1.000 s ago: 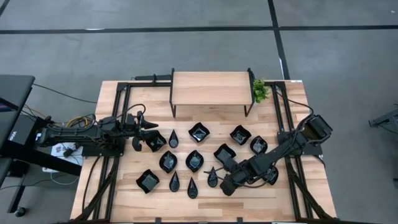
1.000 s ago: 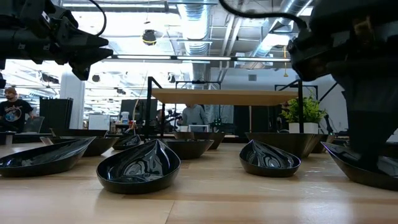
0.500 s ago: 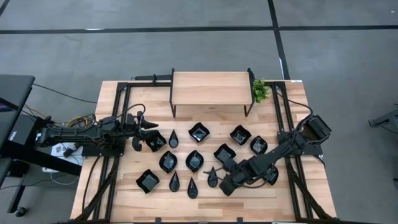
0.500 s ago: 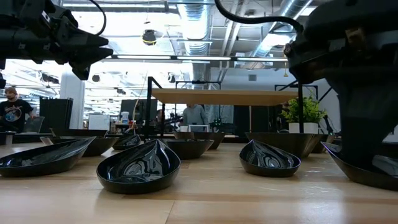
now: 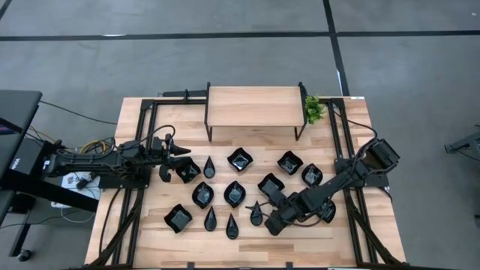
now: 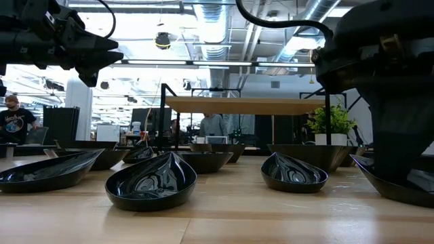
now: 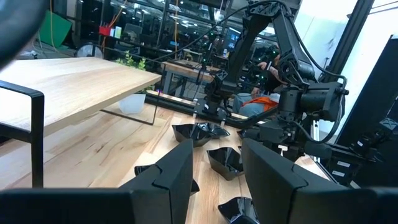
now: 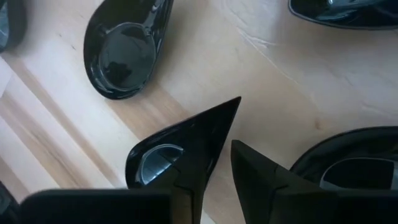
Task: Pick & Place Mini shaped plates
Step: Put the drop-shaped plate on the shelf
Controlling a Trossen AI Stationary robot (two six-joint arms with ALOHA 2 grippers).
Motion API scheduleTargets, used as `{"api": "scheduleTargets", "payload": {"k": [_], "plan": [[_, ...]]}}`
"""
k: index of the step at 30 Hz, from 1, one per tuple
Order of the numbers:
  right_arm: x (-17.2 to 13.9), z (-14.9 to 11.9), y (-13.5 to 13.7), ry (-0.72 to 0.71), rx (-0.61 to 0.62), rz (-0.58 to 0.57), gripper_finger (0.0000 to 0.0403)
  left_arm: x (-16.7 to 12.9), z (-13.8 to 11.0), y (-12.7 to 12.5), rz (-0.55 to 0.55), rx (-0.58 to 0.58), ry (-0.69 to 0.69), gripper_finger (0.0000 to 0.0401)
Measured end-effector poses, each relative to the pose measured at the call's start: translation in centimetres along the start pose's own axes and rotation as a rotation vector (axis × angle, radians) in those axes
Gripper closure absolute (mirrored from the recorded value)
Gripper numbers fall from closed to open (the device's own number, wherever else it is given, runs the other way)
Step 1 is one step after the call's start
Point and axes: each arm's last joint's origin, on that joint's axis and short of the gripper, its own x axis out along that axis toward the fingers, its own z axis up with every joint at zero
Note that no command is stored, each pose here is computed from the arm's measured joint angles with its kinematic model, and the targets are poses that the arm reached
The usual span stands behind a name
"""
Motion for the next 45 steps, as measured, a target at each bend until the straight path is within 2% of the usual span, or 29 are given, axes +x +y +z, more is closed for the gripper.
{"api": "scheduleTargets", "payload": {"k": [6,20,34,45], "plan": [[0.68,-0.20,-0.57,-0.002,0.034,0.046,0.0331,0.00,0.06,-0.01,-0.001,0.000,-0.006,0.0263],[0.69,-0.22,-0.59,0.001,0.036,0.047,0.0332,0.00,0.14,-0.03,-0.003,-0.001,-0.015,0.0263],[0.73,-0.22,-0.60,0.001,0.037,0.049,0.0397,0.00,0.18,-0.04,-0.004,-0.001,-0.019,0.0263],[-0.02,-0.14,-0.51,-0.008,0.036,0.065,0.0401,0.00,0.21,-0.04,-0.004,-0.001,-0.021,0.0263]]}}
